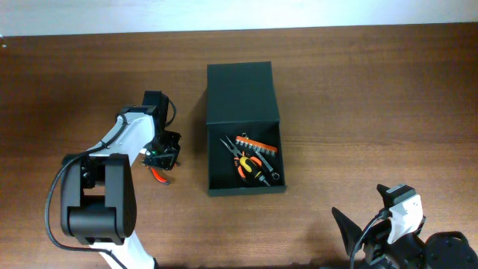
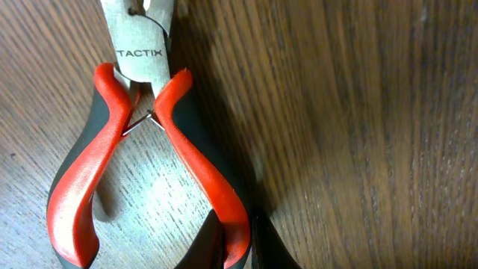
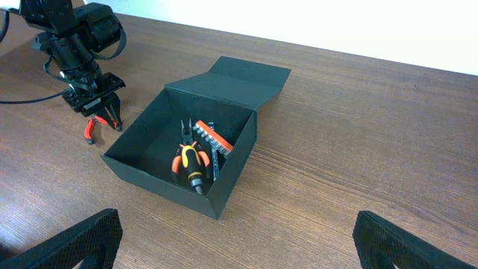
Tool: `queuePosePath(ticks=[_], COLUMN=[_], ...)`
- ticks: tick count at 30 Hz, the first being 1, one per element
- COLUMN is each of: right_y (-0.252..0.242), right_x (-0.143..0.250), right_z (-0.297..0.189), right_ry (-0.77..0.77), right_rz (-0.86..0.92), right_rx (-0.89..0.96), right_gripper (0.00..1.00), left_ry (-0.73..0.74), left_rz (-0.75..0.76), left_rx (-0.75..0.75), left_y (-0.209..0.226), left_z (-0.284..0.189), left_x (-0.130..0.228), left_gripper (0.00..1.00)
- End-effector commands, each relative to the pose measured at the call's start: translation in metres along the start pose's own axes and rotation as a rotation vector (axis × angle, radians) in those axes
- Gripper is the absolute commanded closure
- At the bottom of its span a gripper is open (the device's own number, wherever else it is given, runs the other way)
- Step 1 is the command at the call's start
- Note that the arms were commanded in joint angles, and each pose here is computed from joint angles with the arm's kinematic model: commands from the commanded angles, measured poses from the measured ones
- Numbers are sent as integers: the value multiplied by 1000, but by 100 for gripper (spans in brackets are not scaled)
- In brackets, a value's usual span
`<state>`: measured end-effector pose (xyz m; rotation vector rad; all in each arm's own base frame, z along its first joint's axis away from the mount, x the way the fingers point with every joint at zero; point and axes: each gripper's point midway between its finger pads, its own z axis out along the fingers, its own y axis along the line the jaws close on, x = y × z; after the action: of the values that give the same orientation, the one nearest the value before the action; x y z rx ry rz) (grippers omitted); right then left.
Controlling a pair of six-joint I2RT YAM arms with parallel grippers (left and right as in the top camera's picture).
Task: Pack container
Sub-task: 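Carry the cutting pliers with left gripper into the box and release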
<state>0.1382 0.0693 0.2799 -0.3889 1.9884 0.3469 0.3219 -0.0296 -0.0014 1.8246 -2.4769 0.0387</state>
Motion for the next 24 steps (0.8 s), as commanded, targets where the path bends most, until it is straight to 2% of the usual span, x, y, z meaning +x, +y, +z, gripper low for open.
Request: queuePosePath(ticks=[1, 9, 16, 20, 24], right_y=[-3, -3, -3, -3, -3], right_x=[-1, -1, -1, -1, -1], right_z=[-1, -1, -1, -1, -1], right_ry=[-13, -13, -13, -13, -13], right_rz=[14, 14, 14, 14, 14], right_rx=[17, 18, 18, 18, 17], right_gripper=[1, 1, 1, 1, 2], left_ry=[-15, -123, -146, -143, -100], left_rz=[5, 133, 310, 370, 346], left_rx=[67, 318, 524, 581, 580], left_y=[-3, -29, -57, -64, -60], left_z=[-24, -108, -177, -196, -192], left_x=[2, 34, 99, 137, 167], left_gripper=[98, 98, 98, 98, 98])
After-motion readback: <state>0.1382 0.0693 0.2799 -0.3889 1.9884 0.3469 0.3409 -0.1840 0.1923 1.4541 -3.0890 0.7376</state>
